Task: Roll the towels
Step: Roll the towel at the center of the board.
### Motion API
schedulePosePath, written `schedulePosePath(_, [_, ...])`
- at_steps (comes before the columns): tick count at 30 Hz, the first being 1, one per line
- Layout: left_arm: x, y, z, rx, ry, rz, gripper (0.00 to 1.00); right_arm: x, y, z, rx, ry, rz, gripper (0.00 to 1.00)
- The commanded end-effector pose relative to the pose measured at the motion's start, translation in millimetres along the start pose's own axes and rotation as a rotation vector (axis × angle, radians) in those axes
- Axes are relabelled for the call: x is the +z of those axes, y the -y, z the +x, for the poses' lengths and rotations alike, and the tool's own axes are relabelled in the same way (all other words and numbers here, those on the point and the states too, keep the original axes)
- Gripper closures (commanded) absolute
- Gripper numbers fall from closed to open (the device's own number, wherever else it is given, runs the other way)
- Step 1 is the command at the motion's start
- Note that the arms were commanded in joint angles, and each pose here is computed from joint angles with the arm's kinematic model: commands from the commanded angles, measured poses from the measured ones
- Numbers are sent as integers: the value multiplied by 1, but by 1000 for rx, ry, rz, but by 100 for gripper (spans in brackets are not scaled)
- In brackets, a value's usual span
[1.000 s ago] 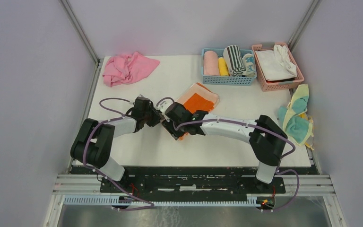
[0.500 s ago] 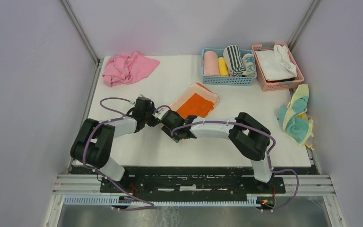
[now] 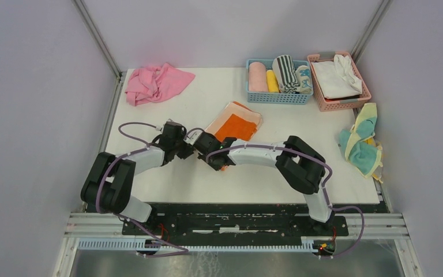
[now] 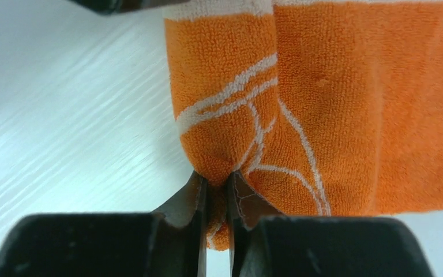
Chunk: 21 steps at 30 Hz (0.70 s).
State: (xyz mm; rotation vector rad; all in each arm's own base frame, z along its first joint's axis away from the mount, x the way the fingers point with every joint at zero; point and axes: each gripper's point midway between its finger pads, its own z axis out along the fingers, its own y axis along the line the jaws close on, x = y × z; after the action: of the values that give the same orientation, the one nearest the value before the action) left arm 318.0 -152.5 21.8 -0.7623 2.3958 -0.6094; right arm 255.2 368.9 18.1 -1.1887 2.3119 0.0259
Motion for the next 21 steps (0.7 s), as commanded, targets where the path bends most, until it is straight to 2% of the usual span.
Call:
schedulePosePath(1, [-26,-32,8,57,6,-106,59,-27,-64,39,55,-146,-409,92])
schedulePosePath(6, [-61,-28,-6,76,86,-92,45,-56,-80,9,207,-47,-669,99])
schedulePosePath(12, [-95,-17,-13,74,140,-22,28,-61,-65,-15,497,-11,-935,97])
schedulePosePath(16, [-105,-11,-8,70,126,35,23,-55,-52,-17,669,-18,-1085,97])
schedulePosePath(21, [-101,-2,9,47,62,124,20,-41,-40,-15,826,-22,-1164,97])
